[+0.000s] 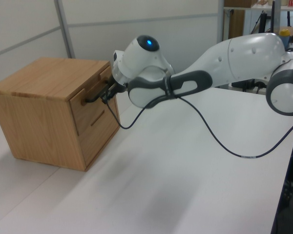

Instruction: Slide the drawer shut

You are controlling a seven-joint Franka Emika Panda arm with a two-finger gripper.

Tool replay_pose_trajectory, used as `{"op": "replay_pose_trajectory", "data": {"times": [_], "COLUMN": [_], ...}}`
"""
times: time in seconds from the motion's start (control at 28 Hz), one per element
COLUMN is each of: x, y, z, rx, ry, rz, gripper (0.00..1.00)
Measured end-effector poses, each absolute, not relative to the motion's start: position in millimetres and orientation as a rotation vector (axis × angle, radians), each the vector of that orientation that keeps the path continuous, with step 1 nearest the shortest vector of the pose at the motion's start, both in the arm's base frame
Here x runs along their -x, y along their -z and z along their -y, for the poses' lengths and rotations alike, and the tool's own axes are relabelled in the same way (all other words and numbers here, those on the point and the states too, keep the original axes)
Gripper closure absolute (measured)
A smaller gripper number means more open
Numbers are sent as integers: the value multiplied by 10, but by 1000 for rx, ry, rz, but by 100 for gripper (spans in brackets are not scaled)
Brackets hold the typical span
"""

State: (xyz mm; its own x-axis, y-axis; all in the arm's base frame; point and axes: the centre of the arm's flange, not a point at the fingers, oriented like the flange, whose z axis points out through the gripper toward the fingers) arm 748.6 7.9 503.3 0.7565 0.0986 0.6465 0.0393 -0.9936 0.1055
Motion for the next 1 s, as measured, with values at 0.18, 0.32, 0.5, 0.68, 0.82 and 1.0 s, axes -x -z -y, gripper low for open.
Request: {"op": "replay_pose_trajectory", "data": {"times": [0.18,0.32,0.5,0.68,0.82,1.0], "x": [-7258,-7040,-6825,-6639,-6514,-6413], "y": [-5200,-5369,-5550,-5707,-5800,-5885], "z": [-27,-12,3,30,101,195], "rx": [-2952,-3021,-3055,-3083,-3097,-3102], "ry": [-728,-544,-404,-302,-235,-194], "rz": [-60,-10,15,41,67,95], "gripper": [99,99,99,99,99,96]}}
